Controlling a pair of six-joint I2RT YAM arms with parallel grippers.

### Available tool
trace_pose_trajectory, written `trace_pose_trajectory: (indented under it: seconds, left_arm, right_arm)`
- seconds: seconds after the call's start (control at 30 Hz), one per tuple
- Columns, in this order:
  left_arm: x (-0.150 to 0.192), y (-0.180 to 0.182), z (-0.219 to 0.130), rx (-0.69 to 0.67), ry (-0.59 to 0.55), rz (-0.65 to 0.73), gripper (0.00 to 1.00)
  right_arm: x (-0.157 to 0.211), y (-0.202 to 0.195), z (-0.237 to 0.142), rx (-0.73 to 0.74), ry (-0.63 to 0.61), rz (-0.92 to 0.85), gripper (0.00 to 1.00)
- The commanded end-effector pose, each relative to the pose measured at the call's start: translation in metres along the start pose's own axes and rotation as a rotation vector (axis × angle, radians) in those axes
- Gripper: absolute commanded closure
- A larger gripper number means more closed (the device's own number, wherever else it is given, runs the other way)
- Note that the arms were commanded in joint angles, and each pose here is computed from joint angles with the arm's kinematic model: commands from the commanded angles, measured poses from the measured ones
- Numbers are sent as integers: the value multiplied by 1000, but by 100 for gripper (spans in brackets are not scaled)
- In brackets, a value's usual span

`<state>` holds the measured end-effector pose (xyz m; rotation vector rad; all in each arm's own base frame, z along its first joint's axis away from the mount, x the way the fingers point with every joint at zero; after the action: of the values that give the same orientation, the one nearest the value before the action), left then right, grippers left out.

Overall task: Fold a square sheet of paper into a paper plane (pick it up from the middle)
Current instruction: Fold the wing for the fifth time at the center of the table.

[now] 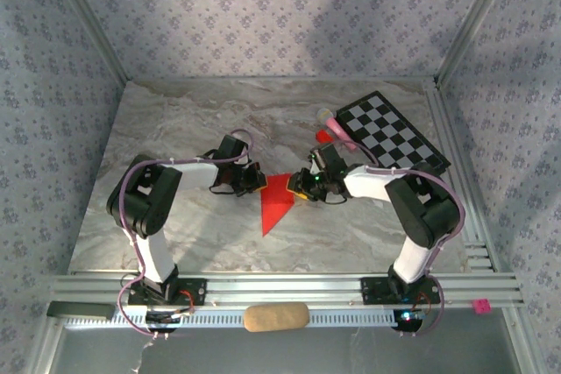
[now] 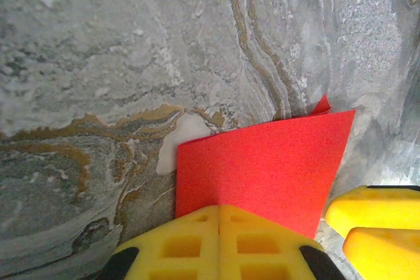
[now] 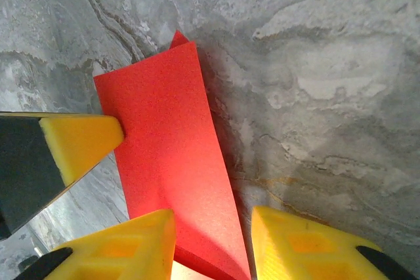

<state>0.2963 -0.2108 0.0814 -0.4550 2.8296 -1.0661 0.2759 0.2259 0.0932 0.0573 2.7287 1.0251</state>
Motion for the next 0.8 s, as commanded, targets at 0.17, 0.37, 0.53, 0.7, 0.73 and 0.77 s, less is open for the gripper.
trace_pose_trajectory:
  seconds: [0.17, 0.37, 0.53, 0.7, 0.73, 0.77]
  left_arm:
    - [6, 5, 5, -7, 35, 15, 97]
    - [6, 5, 5, -6, 38, 14, 97]
    - [6, 5, 5, -8, 40, 11, 97]
    - [6, 4, 5, -6, 40, 12, 97]
    - [6, 3, 4, -5, 39, 13, 97]
    - [6, 4, 4, -7, 41, 12, 97]
  right_arm:
    - [-1, 5, 8, -62, 78, -26, 65]
    - [-3, 11, 6, -84, 90, -66, 68]
    - [-3, 11, 6, -98, 87, -77, 67]
    - [-7, 11, 4, -83, 65, -105, 64]
    - [-9, 9, 4, -65, 60, -107, 63]
    - [-10, 9, 3, -54, 58, -112, 63]
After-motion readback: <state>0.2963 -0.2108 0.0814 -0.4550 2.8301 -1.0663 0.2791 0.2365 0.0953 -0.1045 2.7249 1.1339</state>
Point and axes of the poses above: each hand's point on the last joint's axis, 136 mm out from that joint toward the fingers, its own z axis out along the fingers, its own y axis along the line the jaws close on, x = y × z, the point moved 8 cm from there along -z, back along the fingers, and after that the axes turned 8 degrees about -z, right-handed, at the moved point
